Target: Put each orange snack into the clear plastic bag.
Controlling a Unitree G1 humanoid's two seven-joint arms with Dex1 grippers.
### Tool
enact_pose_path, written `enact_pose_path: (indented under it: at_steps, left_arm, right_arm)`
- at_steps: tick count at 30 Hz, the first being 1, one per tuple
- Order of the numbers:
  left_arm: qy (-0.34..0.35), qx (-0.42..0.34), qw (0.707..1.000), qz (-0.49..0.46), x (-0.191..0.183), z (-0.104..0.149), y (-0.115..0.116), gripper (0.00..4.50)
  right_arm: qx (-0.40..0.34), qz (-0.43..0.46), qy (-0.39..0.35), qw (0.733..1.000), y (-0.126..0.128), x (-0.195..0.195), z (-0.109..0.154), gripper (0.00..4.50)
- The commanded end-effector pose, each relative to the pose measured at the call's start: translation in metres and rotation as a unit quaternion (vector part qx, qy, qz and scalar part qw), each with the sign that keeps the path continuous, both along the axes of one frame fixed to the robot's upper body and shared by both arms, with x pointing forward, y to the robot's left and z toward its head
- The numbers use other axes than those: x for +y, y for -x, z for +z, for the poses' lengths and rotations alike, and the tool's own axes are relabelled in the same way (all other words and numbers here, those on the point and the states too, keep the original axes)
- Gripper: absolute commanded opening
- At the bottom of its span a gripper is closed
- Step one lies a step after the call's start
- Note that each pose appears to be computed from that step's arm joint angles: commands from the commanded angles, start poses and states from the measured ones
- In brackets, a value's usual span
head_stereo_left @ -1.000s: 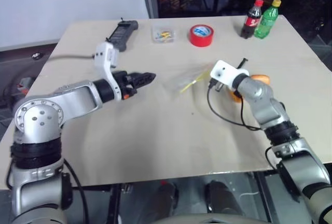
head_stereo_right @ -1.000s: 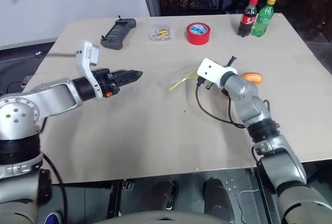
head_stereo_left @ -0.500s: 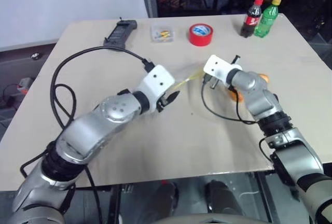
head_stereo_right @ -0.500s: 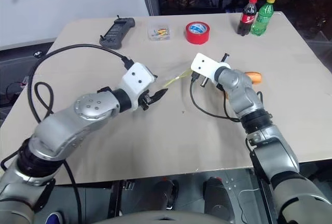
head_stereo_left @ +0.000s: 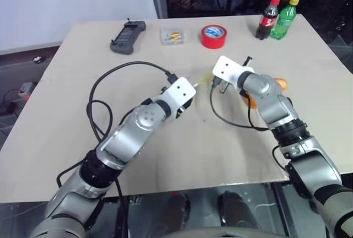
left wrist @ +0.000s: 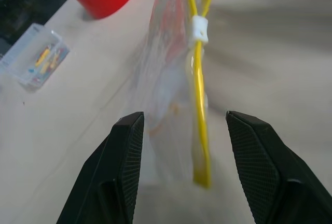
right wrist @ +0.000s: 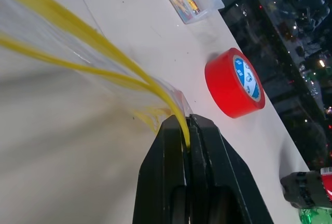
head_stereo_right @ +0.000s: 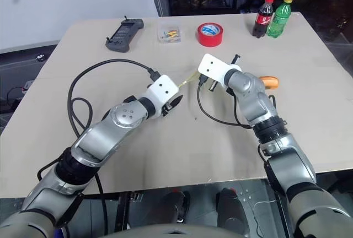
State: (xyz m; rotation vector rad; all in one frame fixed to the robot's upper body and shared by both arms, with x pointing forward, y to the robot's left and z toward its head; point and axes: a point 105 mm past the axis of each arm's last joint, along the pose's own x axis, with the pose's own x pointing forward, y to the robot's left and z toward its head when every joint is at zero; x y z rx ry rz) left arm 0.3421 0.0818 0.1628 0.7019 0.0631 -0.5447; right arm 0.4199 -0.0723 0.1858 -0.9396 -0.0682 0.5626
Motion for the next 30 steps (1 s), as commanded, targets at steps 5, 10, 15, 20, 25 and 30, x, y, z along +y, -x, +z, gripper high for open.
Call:
enact_pose_path:
  at_steps: [5,10,15,20,25,30]
  left_arm:
    - [-0.009,-0.046,0.999,-0.019,-0.002,0.018,0.000,0.02]
    - [-0.028,-0.052,0.998,-0.018,0.005,0.015,0.000,0.02]
    - [-0.013,-0.067,0.998,0.004,0.025,0.015,-0.011,0.00]
    - [-0.019,-0.102,0.994,-0.025,0.030,0.014,-0.018,0.00]
    - [-0.024,-0.115,0.992,-0.040,0.031,0.013,-0.017,0.00]
    - [-0.025,-0.117,0.991,-0.054,0.031,0.012,-0.013,0.00]
  right_arm:
    - [-0.025,-0.003,-0.001,1.000,0.003,-0.001,0.012,0.00]
    - [-0.020,-0.005,0.014,1.000,0.004,-0.003,0.009,0.00]
    - [-0.015,-0.008,-0.035,0.999,0.013,-0.014,0.013,1.77]
    - [0.045,-0.008,-0.108,0.993,0.045,-0.034,0.009,2.30]
    - [0.136,0.017,-0.279,0.951,0.069,-0.013,0.013,0.75]
    - [0.185,0.054,-0.362,0.912,0.077,0.028,0.019,0.03]
